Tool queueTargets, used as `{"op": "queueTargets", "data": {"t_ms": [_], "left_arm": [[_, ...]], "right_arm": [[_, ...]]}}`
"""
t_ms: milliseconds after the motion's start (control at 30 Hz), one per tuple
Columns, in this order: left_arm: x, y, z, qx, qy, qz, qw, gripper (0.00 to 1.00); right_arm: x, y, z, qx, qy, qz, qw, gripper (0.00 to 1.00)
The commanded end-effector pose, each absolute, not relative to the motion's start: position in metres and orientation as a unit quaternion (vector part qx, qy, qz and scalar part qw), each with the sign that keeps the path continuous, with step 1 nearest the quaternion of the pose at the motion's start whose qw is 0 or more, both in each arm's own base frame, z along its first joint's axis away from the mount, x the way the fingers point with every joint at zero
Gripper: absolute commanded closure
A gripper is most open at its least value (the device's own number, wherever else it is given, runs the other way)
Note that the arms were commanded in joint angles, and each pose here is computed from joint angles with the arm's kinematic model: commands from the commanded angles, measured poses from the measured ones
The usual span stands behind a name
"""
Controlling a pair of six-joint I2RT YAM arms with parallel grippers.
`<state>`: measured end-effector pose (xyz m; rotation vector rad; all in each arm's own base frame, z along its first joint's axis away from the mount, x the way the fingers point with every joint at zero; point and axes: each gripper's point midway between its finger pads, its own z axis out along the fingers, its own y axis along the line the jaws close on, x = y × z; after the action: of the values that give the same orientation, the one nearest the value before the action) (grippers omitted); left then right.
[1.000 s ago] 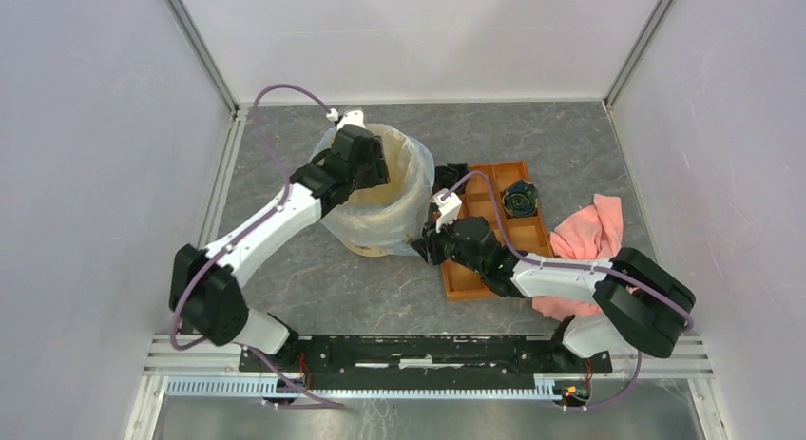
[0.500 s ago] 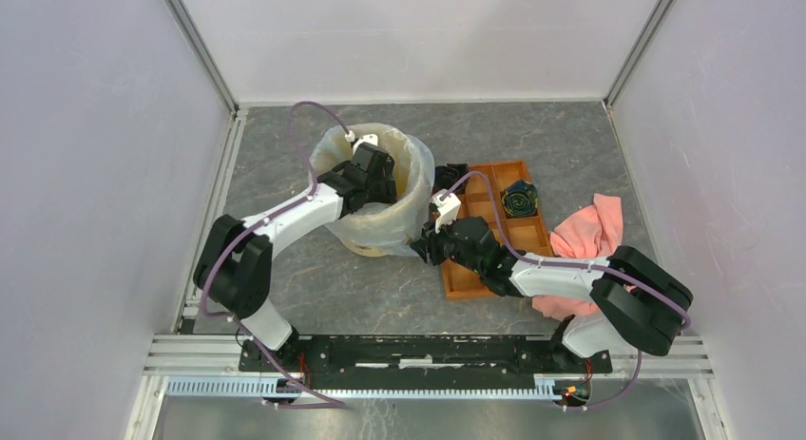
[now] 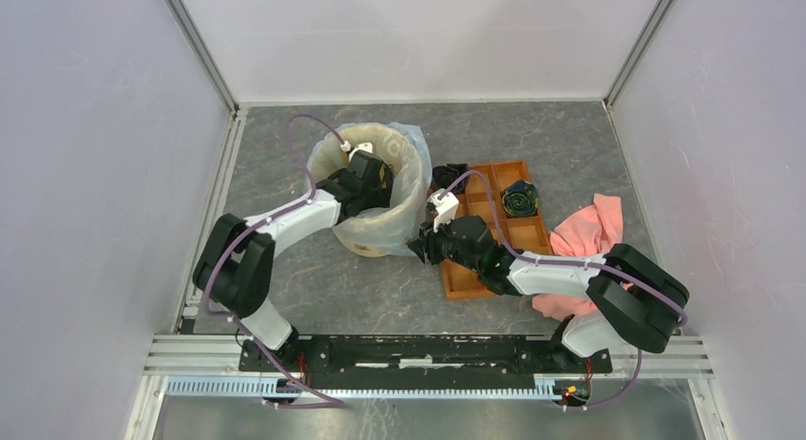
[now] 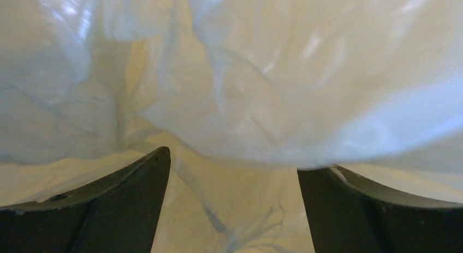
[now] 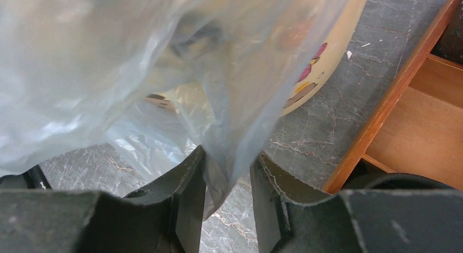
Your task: Put the trash bags into the trash bin
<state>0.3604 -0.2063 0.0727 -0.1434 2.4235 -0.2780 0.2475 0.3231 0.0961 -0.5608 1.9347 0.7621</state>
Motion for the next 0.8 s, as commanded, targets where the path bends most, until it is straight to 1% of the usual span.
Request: {"op": "queueTargets", "data": {"t_ms": [0,100,200,267,333,433,567,667,767], "left_arm": [[0.363,-0.209,0.141,-0.055,0.906,-0.146,0.392,0.06],[0.359,-0.214,0.173,-0.046,0.896,-0.171,0.406,0.00],[0.352,-0.215,0.197,-0.038,0.889,-0.190,0.415,0.00],[0.346,-0.216,0.211,-0.029,0.883,-0.206,0.421,0.00],[0.339,-0.219,0.224,-0.019,0.878,-0.224,0.423,0.00],[0.330,-0.217,0.240,-0.013,0.872,-0.236,0.428,0.00],[0.314,-0.208,0.272,-0.005,0.854,-0.251,0.456,0.00],[0.303,-0.198,0.297,-0.001,0.840,-0.255,0.479,0.00],[0.293,-0.188,0.315,0.000,0.829,-0.255,0.498,0.00]], "right_arm": [[0.257,0.330,0.131,-0.229,0.764,0.324,0.509,0.59],[0.255,0.326,0.134,-0.233,0.765,0.318,0.509,0.54],[0.254,0.318,0.140,-0.232,0.767,0.308,0.513,0.46],[0.252,0.312,0.143,-0.234,0.768,0.300,0.516,0.38],[0.251,0.306,0.145,-0.235,0.771,0.292,0.515,0.31],[0.247,0.299,0.147,-0.241,0.774,0.285,0.511,0.23],[0.239,0.284,0.152,-0.250,0.777,0.269,0.510,0.13],[0.235,0.269,0.166,-0.251,0.777,0.254,0.519,0.11],[0.238,0.260,0.199,-0.243,0.762,0.255,0.544,0.10]]}}
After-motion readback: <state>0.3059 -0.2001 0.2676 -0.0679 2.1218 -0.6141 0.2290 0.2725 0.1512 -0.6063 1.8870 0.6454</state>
